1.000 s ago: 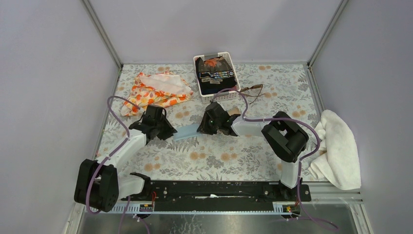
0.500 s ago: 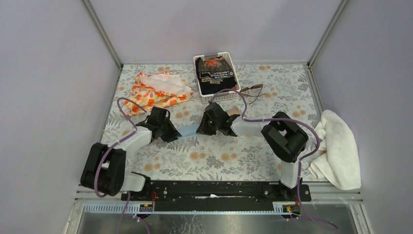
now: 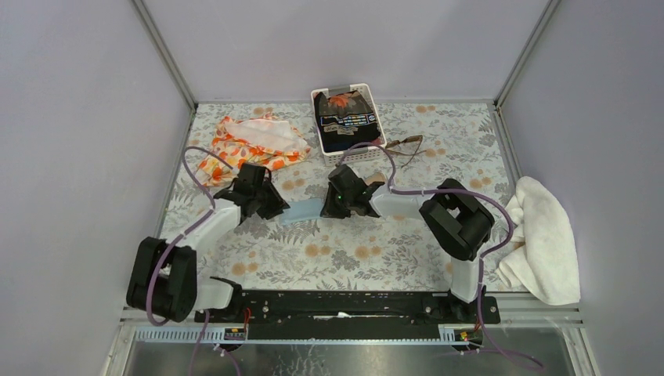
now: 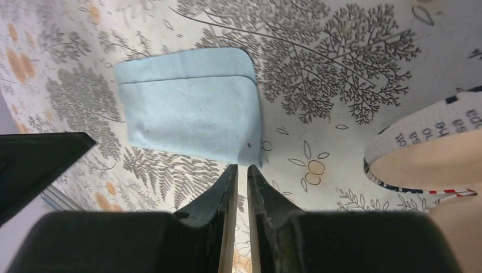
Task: Organize the sunglasses
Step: Fold the glasses cleaning cloth at the center of the board, then pick up the glasses cleaning cloth from the center of the board.
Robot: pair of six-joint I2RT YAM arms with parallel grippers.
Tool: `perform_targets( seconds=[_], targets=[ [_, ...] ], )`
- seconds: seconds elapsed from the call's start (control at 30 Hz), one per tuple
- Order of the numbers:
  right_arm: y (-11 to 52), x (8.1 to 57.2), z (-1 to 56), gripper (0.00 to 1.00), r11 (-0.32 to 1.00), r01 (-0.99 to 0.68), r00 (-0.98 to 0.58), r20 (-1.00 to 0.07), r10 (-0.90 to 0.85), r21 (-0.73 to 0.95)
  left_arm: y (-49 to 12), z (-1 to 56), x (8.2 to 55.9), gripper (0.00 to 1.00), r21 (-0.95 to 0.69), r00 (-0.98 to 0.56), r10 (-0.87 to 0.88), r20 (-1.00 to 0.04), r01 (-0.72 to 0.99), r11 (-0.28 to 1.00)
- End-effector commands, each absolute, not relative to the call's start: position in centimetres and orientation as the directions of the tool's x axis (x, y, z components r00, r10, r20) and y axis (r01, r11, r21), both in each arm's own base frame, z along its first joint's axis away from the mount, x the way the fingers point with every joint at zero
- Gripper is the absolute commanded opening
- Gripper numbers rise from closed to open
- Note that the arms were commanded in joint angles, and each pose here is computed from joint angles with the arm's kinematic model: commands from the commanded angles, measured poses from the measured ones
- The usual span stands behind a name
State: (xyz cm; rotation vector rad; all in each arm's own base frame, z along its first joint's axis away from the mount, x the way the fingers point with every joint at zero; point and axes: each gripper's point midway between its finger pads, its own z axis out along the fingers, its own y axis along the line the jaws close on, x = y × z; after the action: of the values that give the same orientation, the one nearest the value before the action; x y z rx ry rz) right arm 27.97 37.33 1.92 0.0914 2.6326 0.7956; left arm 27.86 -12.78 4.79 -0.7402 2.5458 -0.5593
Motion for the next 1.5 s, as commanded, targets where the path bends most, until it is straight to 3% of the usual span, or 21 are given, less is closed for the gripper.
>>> perform_targets(
  seconds=[0.0, 0.27, 0.47, 0.57, 0.67, 0.8, 0.97, 1.47],
  targets=[
    [37.8, 30.7, 8.5, 0.19, 0.813, -0.135, -0.855, -0.482, 0.193, 0.566, -11.5, 8.6, 29.4, 0.37, -0.472, -0.723, -0.563, -0.400, -0.363, 0.803],
    [34.6, 32.1, 10.3, 0.25, 0.876, -0.210, -0.806, -0.584, 0.096, 0.434, -10.0, 10.6, 29.1, 0.46, -0.436, -0.686, -0.556, -0.470, -0.367, 0.822],
    [34.8, 31.7, 9.0, 0.31, 0.883, -0.279, -0.834, -0.552, -0.027, 0.378, -7.9, 9.9, 28.5, 0.62, -0.379, -0.638, -0.566, -0.522, -0.421, 0.824],
    [36.0, 31.3, 8.0, 0.36, 0.864, -0.279, -0.863, -0.505, -0.033, 0.419, -7.9, 7.6, 27.9, 0.56, -0.354, -0.669, -0.539, -0.512, -0.407, 0.842],
    [37.3, 31.2, 6.7, 0.44, 0.851, -0.254, -0.890, -0.456, -0.021, 0.459, -8.2, 5.6, 27.6, 0.57, -0.334, -0.700, -0.546, -0.460, -0.434, 0.837],
    [37.8, 31.5, 5.4, 0.48, 0.856, -0.226, -0.904, -0.428, -0.006, 0.465, -10.0, 4.5, 27.9, 0.59, -0.326, -0.789, -0.496, -0.363, -0.391, 0.861],
    [37.8, 31.8, 3.8, 0.50, 0.878, -0.201, -0.919, -0.395, -0.015, 0.435, -10.2, 3.6, 28.6, 0.57, -0.372, -0.750, -0.535, -0.389, -0.404, 0.836],
    [38.4, 30.9, 1.3, 0.45, 0.868, -0.172, -0.944, -0.330, -0.009, 0.467, -10.3, 0.5, 27.5, 0.57, -0.333, -0.778, -0.546, -0.310, -0.449, 0.829]
  ],
)
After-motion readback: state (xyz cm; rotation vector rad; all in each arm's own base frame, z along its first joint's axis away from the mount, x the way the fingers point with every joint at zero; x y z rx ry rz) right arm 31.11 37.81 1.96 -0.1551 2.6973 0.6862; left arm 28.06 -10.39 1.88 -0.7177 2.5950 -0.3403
